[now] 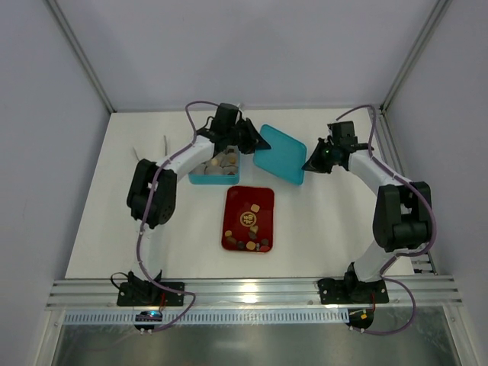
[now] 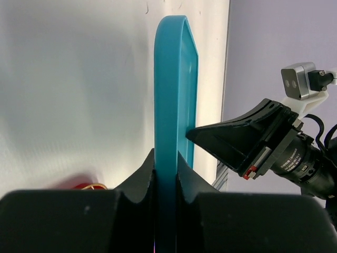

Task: Pack the chocolate

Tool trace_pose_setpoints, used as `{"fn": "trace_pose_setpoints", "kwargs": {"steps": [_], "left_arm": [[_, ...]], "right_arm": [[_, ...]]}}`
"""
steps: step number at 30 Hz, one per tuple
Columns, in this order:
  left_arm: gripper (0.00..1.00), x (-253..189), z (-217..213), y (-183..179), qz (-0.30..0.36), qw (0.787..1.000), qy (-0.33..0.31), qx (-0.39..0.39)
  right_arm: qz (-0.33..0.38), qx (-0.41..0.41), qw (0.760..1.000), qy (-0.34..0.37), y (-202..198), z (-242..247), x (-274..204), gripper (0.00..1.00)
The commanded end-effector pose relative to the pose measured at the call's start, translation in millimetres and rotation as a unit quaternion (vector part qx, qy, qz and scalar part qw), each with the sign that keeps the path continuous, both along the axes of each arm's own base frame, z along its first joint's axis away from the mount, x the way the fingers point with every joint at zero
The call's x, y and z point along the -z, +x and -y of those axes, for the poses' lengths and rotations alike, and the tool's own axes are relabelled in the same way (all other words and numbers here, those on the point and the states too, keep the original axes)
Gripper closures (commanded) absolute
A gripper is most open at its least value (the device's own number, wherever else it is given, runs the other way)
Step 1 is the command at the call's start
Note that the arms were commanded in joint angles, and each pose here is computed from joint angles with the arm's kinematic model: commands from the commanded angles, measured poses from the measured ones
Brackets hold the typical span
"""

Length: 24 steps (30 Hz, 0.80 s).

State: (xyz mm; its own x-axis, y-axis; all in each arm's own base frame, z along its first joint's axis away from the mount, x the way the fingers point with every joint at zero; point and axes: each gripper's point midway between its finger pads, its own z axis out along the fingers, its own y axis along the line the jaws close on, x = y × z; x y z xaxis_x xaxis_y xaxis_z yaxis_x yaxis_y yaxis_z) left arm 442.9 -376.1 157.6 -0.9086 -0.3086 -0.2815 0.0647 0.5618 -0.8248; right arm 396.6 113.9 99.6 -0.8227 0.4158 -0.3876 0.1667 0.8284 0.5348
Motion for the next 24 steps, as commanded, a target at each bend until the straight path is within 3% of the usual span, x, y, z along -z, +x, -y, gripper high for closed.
{"fn": "trace_pose_setpoints", "kwargs": {"steps": [1, 3, 5, 7, 10, 11, 14, 20, 24], "left_arm": [[1.0, -44, -4, -18, 0.033, 0.999, -0.011, 0.019], [1.0, -46, -9, -24, 0.033, 0.999, 0.002, 0.02], [1.0, -49, -13, -28, 0.033, 0.999, 0.008, 0.021], [1.0, -52, -19, -34, 0.032, 0.999, 0.02, 0.022], [1.0, -55, -26, -41, 0.026, 0.999, 0.027, 0.027], [1.0, -59, -28, -45, 0.025, 0.999, 0.029, 0.031], [1.0, -63, -36, -52, 0.022, 0.998, 0.038, 0.036], [1.0, -66, -49, -64, -0.003, 0.998, 0.044, 0.046], [1.0, -64, -59, -70, -0.029, 0.997, 0.056, 0.047]], "right_arm": [[0.062, -0.022, 0.998, 0.016, 7, -25, -40, 0.96], [0.063, -0.029, 0.998, 0.005, 4, -32, -40, 0.95], [0.07, -0.034, 0.997, -0.005, 3, -37, -44, 0.87], [0.076, -0.04, 0.996, -0.02, 1, -41, -46, 0.67], [0.091, -0.051, 0.994, -0.034, -1, -44, -49, 0.51], [0.103, -0.055, 0.992, -0.035, -4, -46, -56, 0.41], [0.123, -0.055, 0.989, -0.059, -9, -42, -57, 0.31], [0.197, -0.033, 0.974, -0.11, -33, -24, -97, 0.25], [0.26, -0.068, 0.949, -0.163, -64, -48, -128, 0.23]]}}
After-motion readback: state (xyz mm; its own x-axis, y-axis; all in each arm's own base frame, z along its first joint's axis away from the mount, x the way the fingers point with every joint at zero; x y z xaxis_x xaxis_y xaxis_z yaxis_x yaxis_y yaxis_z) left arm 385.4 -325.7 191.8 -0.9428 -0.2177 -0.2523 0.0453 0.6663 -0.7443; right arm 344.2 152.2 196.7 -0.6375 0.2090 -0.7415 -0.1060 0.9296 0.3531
